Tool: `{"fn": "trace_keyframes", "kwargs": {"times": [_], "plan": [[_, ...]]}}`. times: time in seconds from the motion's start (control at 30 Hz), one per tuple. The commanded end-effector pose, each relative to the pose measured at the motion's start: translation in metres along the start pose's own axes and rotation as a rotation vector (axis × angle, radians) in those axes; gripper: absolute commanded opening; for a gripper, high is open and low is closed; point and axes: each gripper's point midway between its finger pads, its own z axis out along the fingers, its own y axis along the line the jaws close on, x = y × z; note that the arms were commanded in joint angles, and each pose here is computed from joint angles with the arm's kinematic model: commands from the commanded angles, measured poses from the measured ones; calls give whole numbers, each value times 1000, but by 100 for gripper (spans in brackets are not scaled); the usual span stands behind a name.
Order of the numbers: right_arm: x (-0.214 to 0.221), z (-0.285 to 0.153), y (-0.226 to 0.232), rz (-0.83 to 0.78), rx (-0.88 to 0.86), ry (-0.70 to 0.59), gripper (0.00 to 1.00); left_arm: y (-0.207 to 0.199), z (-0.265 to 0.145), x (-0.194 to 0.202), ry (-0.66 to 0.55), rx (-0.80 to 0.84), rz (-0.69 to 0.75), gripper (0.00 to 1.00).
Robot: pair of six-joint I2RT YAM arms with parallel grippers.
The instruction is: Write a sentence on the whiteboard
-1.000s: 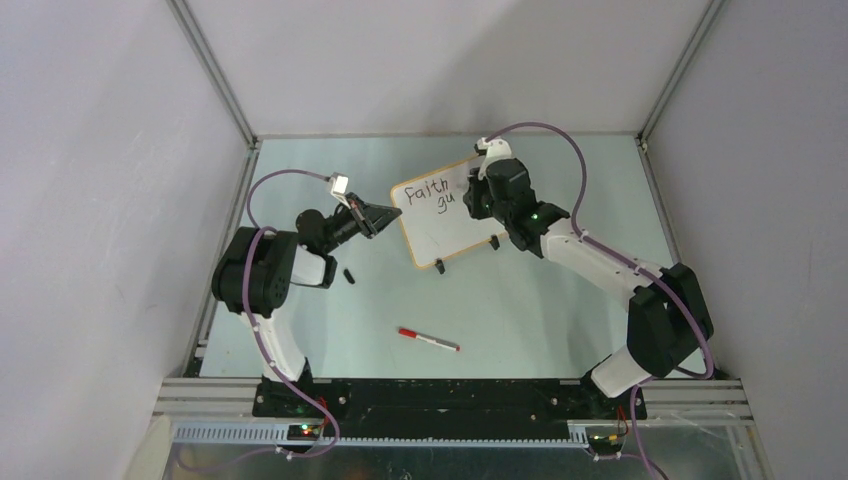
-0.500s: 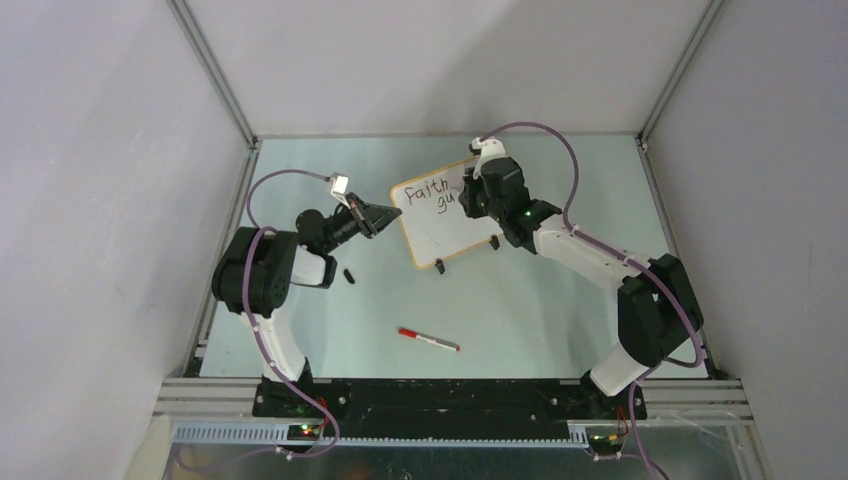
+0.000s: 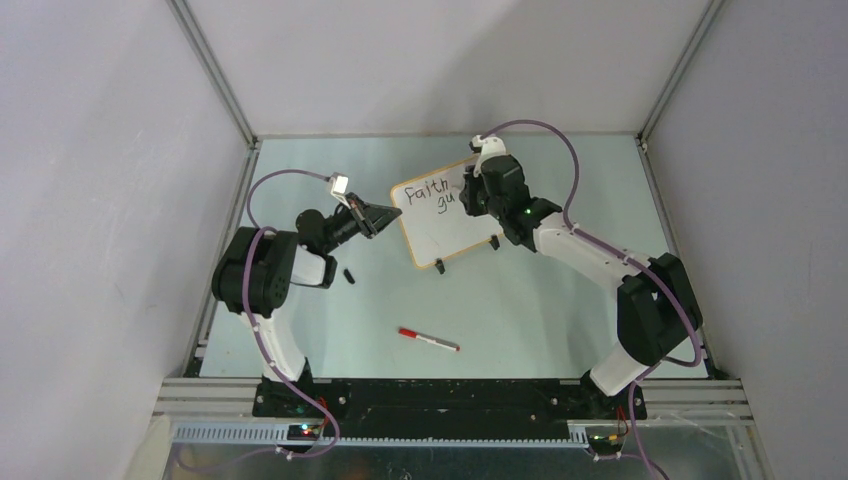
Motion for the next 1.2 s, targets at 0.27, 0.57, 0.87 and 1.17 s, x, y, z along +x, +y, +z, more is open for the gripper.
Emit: {"fn": "trace_keyframes", "kwargs": {"times": [0.27,0.57,0.87,1.17], "plan": [[-19,6,-5,4,32,-28,0,-8,-1,-5,-13,36,63,0],[-16,12,-7,4,43,-4,0,-8,-1,-6,-15,36,63,0],[-18,10,-8,10,49,-6,0,-8,-1,-6,-15,37,66,0],[-11,11,-5,3,34,20,0,-8,-1,-6,-13,37,64,0]]}}
